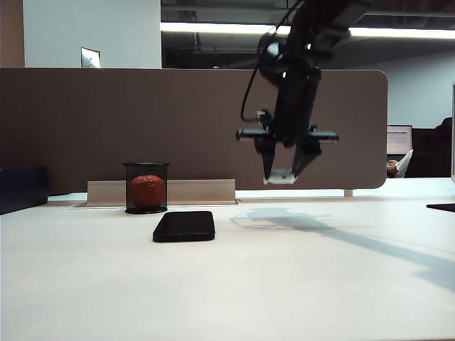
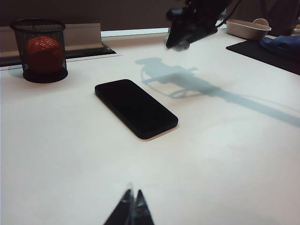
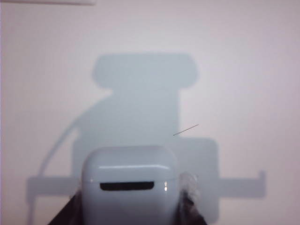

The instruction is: Find the wireless headphone case on the desktop and place it on the left side of the phone.

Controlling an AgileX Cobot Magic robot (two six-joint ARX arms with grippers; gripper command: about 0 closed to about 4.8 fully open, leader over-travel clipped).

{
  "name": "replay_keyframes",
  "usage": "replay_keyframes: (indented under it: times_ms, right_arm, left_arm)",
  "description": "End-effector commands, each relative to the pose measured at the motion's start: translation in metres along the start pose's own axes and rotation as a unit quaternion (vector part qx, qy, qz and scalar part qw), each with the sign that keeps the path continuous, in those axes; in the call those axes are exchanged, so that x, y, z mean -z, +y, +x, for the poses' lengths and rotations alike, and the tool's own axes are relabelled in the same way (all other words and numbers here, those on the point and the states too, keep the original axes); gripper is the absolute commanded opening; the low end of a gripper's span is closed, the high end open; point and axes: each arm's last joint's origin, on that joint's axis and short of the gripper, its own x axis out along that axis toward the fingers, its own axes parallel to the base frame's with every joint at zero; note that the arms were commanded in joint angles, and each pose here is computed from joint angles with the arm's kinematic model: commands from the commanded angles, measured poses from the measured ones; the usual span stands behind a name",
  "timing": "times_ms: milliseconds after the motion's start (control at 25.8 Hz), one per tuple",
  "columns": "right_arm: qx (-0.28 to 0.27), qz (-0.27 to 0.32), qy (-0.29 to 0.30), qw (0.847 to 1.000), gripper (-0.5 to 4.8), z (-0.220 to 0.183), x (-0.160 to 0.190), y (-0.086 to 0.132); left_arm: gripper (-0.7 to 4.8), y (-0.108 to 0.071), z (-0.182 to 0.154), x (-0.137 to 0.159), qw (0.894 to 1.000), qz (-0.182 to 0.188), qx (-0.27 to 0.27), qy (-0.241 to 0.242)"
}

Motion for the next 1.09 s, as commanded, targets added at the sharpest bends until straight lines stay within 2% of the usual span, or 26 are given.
replay_keyframes:
  times_ms: [39, 349, 465, 543, 698, 1086]
  right_arm:
    - [-0.005, 0.001, -0.023, 1.0, 1.34, -0.031, -0.01, -0.001]
    - [-0.016, 0.002, -0.039, 0.999, 1.34, -0.102, -0.015, -0.001]
    - [-0.022, 0.002, -0.044, 0.999, 1.34, -0.12, -0.012, 0.009]
    - [-0.03, 0.003, -0.044, 0.999, 1.34, -0.129, -0.008, 0.02]
    - [-0.061, -0.005, -0.044, 0.997, 1.34, -0.141, 0.005, 0.056]
    - [-0.097, -0.014, -0.067, 0.993, 1.34, -0.158, 0.027, 0.112]
  left_arm:
    - [-0.05, 0.0, 0.0, -0.001, 1.0, -0.001, 0.003, -0.001]
    - [-0.05, 0.0, 0.0, -0.001, 1.0, 0.0, 0.003, -0.002]
    - [-0.05, 0.0, 0.0, -0.001, 1.0, 0.0, 0.003, -0.003]
    - [-0.05, 0.0, 0.0, -0.001, 1.0, 0.0, 0.003, -0.003]
    - [-0.05, 0.0, 0.0, -0.001, 1.0, 0.0, 0.002, -0.003]
    - [-0.05, 0.0, 0.0, -0.001, 1.0, 0.0, 0.002, -0.003]
